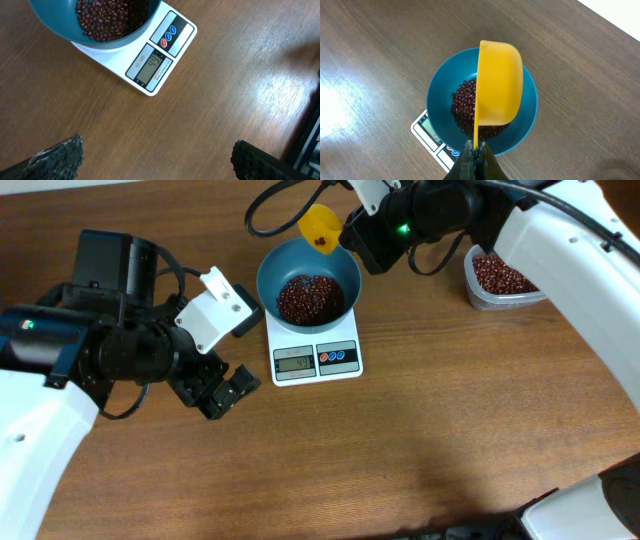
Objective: Scoop item into bowl and weigh 50g on scale
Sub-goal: 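Tilt the scoop to add beans into the bowl until 50 g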
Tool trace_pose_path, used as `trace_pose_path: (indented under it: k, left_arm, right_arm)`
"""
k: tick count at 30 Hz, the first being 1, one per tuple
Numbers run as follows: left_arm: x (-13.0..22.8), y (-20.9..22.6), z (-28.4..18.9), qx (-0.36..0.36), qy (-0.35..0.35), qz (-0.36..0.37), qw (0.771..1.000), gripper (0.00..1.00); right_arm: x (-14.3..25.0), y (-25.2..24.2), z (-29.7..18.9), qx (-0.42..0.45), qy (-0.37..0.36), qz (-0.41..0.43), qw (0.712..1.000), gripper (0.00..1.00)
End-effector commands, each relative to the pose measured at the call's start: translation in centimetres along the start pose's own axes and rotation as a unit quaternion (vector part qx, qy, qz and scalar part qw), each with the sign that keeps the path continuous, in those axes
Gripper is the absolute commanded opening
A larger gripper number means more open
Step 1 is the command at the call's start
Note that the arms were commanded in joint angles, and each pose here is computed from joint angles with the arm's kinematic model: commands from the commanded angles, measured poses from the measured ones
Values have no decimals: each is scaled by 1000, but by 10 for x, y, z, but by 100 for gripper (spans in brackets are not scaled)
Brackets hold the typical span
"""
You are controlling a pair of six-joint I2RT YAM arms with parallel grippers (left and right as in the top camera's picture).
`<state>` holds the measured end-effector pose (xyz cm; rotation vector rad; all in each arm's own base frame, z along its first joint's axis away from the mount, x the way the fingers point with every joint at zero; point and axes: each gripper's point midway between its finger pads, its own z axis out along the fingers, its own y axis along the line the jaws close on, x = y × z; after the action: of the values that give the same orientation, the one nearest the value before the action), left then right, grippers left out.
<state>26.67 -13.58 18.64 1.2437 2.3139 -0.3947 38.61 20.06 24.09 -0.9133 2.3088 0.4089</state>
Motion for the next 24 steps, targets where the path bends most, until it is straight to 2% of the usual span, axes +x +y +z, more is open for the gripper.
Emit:
trace_pose_path:
  k: [1,15,19,24]
  left_arm:
    - [0,-2,1,5,0,-5,1000,99]
    - [0,-2,1,5,0,-5,1000,99]
    - [0,-2,1,5,0,-5,1000,99]
    - [0,-2,1,5,0,-5,1000,99]
  right_arm:
    - [-7,-2,-3,2,-10,6,1000,4]
    - [-8,-3,-3,6,-12,2,1000,4]
    - [-10,1,-3,2,-14,-37,999,4]
    - [-10,-7,-5,6,-19,-2,1000,4]
